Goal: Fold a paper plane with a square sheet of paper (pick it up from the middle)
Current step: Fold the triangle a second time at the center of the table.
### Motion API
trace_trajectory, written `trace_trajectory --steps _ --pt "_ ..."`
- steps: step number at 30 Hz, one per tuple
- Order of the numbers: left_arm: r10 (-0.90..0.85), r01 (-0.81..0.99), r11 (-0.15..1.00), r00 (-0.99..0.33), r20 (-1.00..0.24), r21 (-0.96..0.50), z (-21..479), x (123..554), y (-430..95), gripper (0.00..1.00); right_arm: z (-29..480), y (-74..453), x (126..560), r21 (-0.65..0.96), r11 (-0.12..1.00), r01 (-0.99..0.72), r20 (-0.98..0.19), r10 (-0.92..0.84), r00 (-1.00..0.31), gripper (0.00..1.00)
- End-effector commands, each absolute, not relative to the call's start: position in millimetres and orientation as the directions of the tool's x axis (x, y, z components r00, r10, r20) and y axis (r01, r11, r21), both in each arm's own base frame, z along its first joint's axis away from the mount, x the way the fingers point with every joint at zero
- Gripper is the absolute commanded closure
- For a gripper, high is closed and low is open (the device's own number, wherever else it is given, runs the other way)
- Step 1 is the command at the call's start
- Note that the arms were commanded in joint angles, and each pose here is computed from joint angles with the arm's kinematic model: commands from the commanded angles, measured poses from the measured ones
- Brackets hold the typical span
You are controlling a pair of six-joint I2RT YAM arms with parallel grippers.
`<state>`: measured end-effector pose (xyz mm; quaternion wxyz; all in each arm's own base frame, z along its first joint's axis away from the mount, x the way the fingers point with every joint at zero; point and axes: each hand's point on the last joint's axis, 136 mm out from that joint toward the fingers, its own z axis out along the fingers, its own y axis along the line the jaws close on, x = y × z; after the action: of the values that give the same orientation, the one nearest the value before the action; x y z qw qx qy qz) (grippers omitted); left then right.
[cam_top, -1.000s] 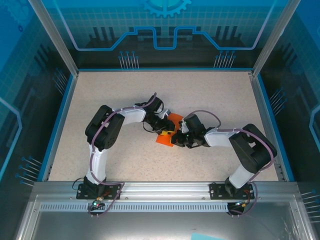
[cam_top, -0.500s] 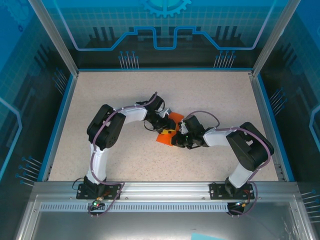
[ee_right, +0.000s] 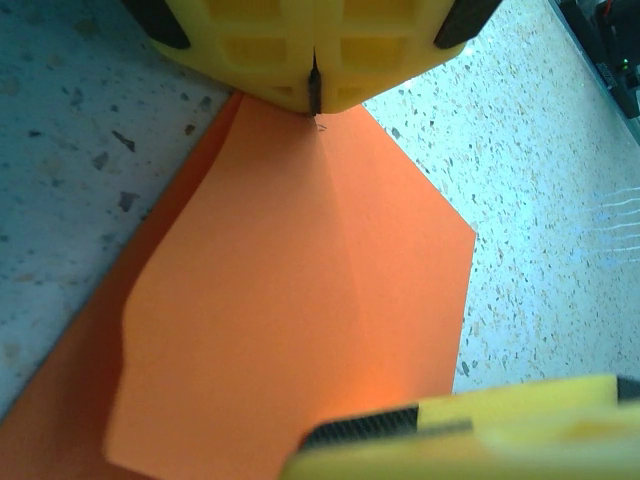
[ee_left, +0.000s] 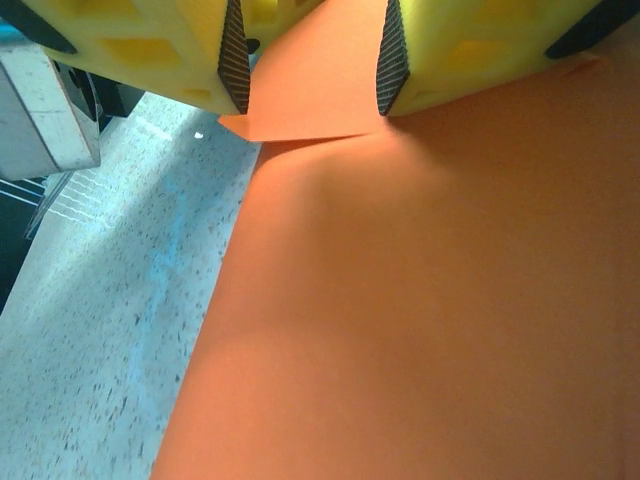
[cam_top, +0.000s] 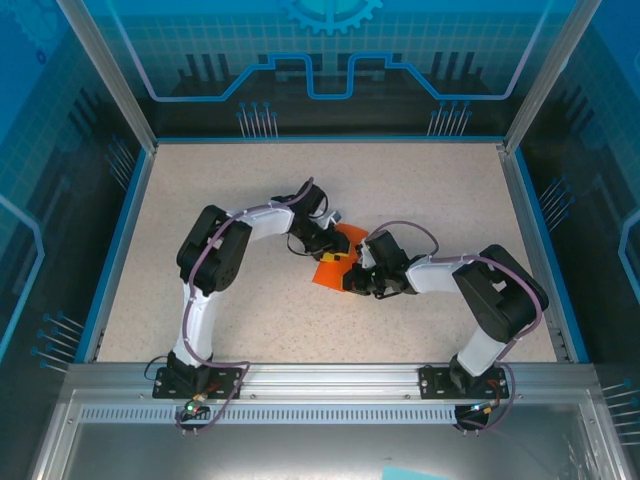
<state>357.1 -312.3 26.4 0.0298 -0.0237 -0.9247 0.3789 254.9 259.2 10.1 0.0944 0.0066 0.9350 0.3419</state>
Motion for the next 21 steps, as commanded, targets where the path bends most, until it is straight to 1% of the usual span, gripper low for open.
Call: trace_trajectory --steps 1,11,17,21 --pt "0.029 0.028 0.753 -1.0 -0.01 -0.657 13 383 -290 0.58 -28 227 219 0.5 0.866 0.022 -0.05 0.055 -0.997 0.97" --pt "0.01 0.043 0.762 -0.999 -0.054 -0.646 20 406 -277 0.58 -28 227 216 0.506 0.862 0.016 -0.044 0.044 -0.998 0.97" --pt "0.002 0.081 0.751 -0.993 -0.121 -0.655 57 413 -279 0.56 -22 232 218 0.53 0.848 -0.003 -0.052 0.029 -0.998 0.97" --pt "-0.025 0.081 0.751 -0.988 -0.15 -0.656 81 404 -274 0.56 -18 235 219 0.545 0.838 -0.01 -0.056 0.024 -0.998 0.97"
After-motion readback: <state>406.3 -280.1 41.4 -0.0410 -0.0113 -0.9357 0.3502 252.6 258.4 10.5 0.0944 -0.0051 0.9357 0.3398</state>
